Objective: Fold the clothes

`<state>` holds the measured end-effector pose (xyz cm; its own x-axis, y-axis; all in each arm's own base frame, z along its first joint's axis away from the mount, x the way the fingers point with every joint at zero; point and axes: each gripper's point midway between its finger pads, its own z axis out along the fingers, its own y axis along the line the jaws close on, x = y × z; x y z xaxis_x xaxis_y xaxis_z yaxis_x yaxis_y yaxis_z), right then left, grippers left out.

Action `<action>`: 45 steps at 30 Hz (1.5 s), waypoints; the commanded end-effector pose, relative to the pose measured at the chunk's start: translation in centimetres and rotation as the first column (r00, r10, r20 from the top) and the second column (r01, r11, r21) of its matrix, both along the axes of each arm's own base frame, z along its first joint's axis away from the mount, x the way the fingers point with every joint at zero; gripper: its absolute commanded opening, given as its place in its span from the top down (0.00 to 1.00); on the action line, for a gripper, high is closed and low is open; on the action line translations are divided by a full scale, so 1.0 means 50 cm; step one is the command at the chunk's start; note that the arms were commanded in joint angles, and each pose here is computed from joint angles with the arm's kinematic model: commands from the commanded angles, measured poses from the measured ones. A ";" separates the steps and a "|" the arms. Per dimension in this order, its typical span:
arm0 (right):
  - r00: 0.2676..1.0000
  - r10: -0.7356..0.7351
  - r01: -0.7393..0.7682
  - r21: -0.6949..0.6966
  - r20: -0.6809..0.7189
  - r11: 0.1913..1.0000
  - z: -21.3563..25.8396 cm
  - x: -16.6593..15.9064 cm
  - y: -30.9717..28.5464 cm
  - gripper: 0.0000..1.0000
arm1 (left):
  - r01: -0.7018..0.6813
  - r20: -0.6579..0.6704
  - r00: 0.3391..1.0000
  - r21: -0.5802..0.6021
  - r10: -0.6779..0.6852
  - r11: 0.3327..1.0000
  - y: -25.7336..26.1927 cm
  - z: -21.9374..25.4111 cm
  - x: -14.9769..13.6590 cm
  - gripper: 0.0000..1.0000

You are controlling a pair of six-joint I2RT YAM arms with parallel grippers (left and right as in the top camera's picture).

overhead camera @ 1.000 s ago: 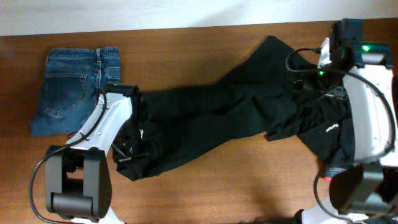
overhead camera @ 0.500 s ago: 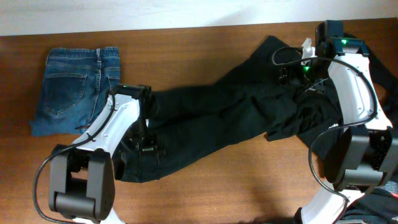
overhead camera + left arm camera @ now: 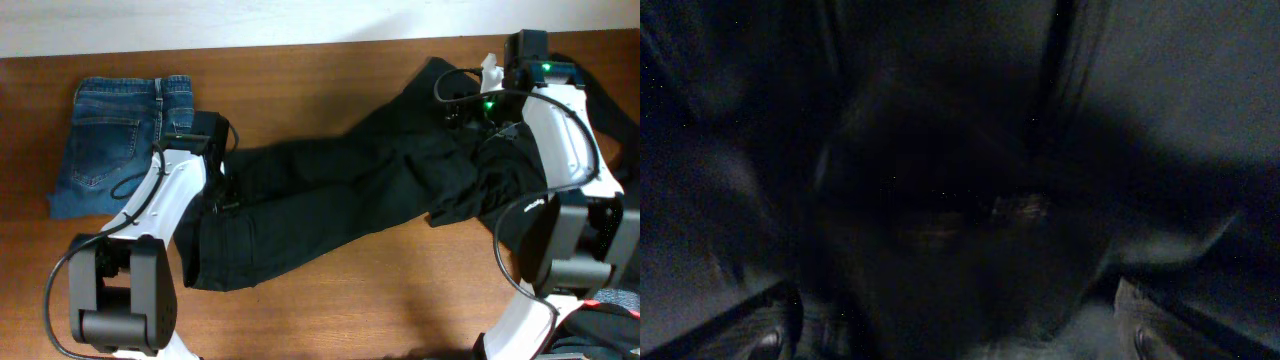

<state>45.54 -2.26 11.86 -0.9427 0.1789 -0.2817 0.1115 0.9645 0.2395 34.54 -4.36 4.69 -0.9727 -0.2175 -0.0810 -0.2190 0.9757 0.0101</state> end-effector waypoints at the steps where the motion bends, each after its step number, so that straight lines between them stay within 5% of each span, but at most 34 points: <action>1: 1.000 0.029 -0.029 0.007 0.003 1.000 -0.050 0.034 0.008 0.11 | -0.004 0.105 0.995 0.000 0.004 1.000 0.002 0.025 0.043 0.01; 8: 1.000 0.025 -0.026 0.013 0.007 1.000 -0.149 0.083 0.005 0.11 | -0.004 0.145 0.989 -0.006 0.004 1.000 -0.001 0.029 0.062 0.01; 15: 0.987 -0.034 0.028 -0.040 -0.155 0.999 -0.253 0.040 -0.021 0.20 | -0.004 0.145 0.989 -0.006 0.004 1.000 -0.001 0.029 0.062 0.01; 21: 0.972 -0.139 0.130 -0.059 -0.188 0.990 -0.256 0.022 -0.076 0.19 | -0.004 0.145 0.989 -0.006 0.004 1.000 -0.001 0.029 0.062 0.01; 25: 0.901 -0.371 0.347 -0.142 -0.225 0.927 -0.260 -0.008 -0.163 0.17 | -0.004 0.145 0.989 -0.006 0.004 1.000 -0.001 0.029 0.062 0.01; 33: 0.801 -0.529 0.487 -0.207 -0.282 0.848 -0.263 -0.094 -0.315 0.15 | -0.004 0.148 0.989 -0.007 0.005 1.000 -0.002 0.029 0.064 0.01; 41: 0.770 -0.547 0.524 -0.166 -0.327 0.836 -0.263 -0.134 -0.353 0.14 | -0.002 0.253 0.967 -0.022 0.008 1.000 -0.009 0.043 0.115 0.01; 45: 0.811 -0.481 0.469 -0.122 -0.332 0.875 -0.261 -0.121 -0.322 0.13 | 0.001 0.344 0.939 -0.036 0.012 0.999 -0.015 0.061 0.158 0.01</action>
<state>41.57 -16.27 0.98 -0.7669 0.6418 0.0045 0.6293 0.7505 0.2020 40.85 -6.04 6.04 -0.9227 -0.2161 -0.3192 -0.1922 0.9757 -0.1048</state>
